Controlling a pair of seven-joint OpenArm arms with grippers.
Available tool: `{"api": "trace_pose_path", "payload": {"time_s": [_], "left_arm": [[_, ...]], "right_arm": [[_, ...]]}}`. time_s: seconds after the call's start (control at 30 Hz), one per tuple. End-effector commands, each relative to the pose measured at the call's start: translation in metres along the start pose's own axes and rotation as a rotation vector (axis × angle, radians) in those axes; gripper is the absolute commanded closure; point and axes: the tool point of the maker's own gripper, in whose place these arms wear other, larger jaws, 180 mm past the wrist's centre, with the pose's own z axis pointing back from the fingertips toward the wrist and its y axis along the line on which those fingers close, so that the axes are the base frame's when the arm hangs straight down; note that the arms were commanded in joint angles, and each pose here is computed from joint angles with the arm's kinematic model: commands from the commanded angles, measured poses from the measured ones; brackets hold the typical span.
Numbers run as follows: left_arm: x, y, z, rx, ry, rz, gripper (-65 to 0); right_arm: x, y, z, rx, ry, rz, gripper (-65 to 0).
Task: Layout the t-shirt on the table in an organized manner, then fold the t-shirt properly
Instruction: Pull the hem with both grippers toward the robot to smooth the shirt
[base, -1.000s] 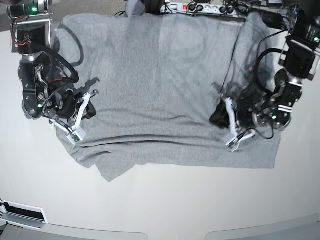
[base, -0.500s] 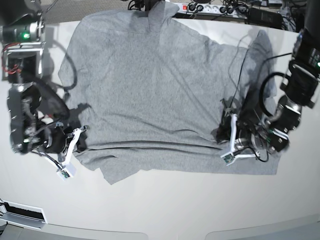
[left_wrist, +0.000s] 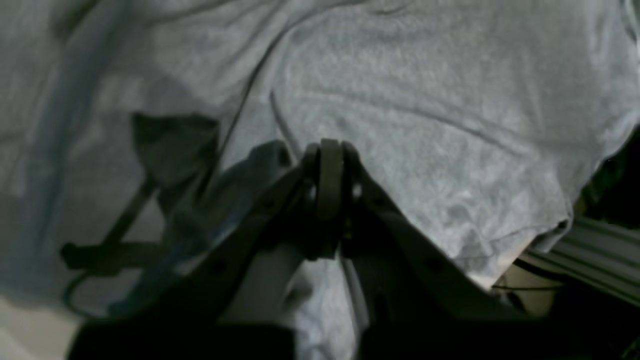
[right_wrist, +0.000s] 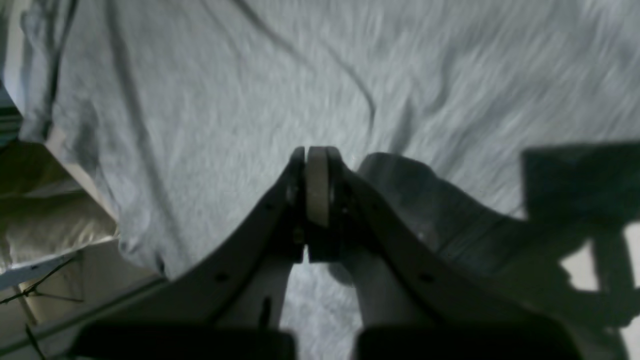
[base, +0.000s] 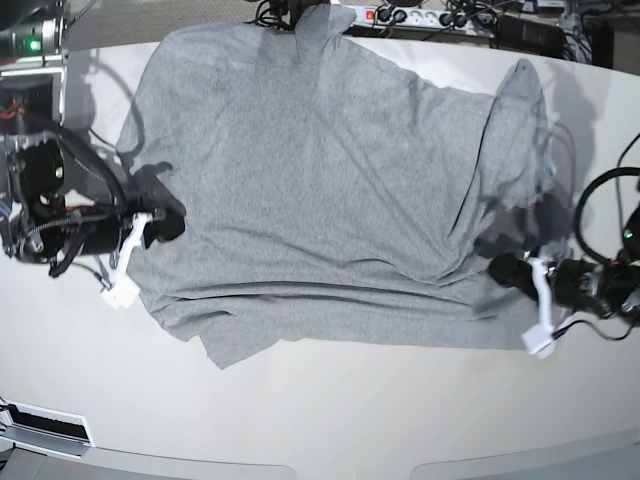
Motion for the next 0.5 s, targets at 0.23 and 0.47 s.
{"api": "trace_pose_path", "payload": {"time_s": [0.23, 0.47], "left_arm": [[-0.031, 0.003, 0.002, -0.002, 0.024, 0.039, 0.0], [-0.035, -0.001, -0.004, -0.015, 0.016, 0.049, 0.0]], "right_arm": [[-0.070, -0.001, -0.010, -0.079, 0.076, 0.008, 0.0], [-0.083, -0.050, -0.004, -0.381, 0.068, 0.131, 0.0]]}}
